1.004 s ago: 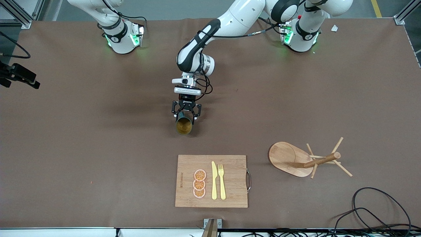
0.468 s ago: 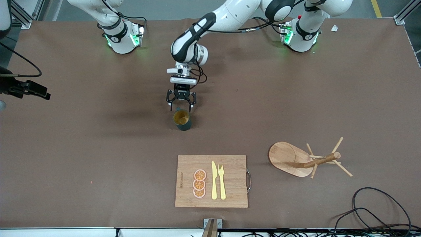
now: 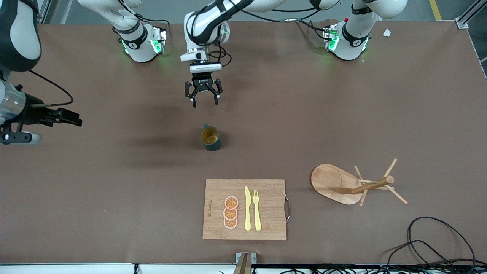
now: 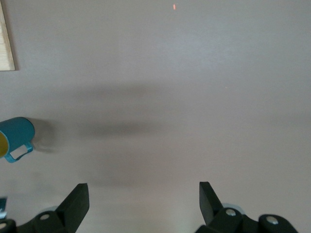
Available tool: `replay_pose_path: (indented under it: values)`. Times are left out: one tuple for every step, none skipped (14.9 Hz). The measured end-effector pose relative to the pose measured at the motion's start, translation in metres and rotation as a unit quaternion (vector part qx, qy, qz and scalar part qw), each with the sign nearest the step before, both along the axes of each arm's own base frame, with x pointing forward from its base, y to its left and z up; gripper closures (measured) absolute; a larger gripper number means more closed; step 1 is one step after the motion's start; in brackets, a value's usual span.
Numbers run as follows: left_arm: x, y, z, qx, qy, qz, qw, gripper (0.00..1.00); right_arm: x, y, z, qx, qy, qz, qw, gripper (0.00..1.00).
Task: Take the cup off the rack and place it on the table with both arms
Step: 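Open the left gripper and raise it while the right gripper reaches in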
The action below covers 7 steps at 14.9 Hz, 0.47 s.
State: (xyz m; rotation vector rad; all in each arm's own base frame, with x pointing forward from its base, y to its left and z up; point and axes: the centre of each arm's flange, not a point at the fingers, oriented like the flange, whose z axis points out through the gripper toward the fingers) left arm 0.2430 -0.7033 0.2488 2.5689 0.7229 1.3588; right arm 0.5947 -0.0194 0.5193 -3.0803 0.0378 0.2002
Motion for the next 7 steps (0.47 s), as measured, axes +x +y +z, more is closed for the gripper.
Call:
replay_pose_path:
  values:
    - [0.001, 0.001, 0.019, -0.007, 0.015, 0.014, 1.0, 0.0, 0.005, 0.001, -0.009, 0.003, 0.002, -0.001, 1.0, 0.0]
    - [0.002, 0.003, 0.037, -0.007, 0.032, 0.026, 0.999, 0.0, 0.008, 0.001, -0.018, 0.004, 0.006, -0.001, 1.0, 0.0]
    - [0.004, 0.006, 0.057, -0.003, 0.056, 0.036, 0.998, 0.0, 0.011, 0.004, -0.024, 0.005, 0.008, 0.001, 1.0, 0.0]
    - [0.009, 0.012, 0.079, 0.0, 0.082, 0.047, 0.996, 0.0, 0.013, 0.01, -0.03, 0.006, 0.01, 0.005, 1.0, 0.0]
    - [0.019, 0.019, 0.104, 0.001, 0.106, 0.057, 0.993, 0.0, 0.015, 0.017, -0.035, 0.006, 0.011, 0.011, 1.0, 0.0]
    - [0.034, 0.029, 0.129, -0.001, 0.126, 0.067, 0.99, 0.0, 0.016, 0.024, -0.039, 0.006, 0.01, 0.016, 1.0, 0.0]
    - [0.064, 0.05, 0.166, -0.008, 0.153, 0.082, 0.985, 0.0, 0.016, 0.032, -0.049, 0.005, 0.008, 0.022, 1.0, 0.0]
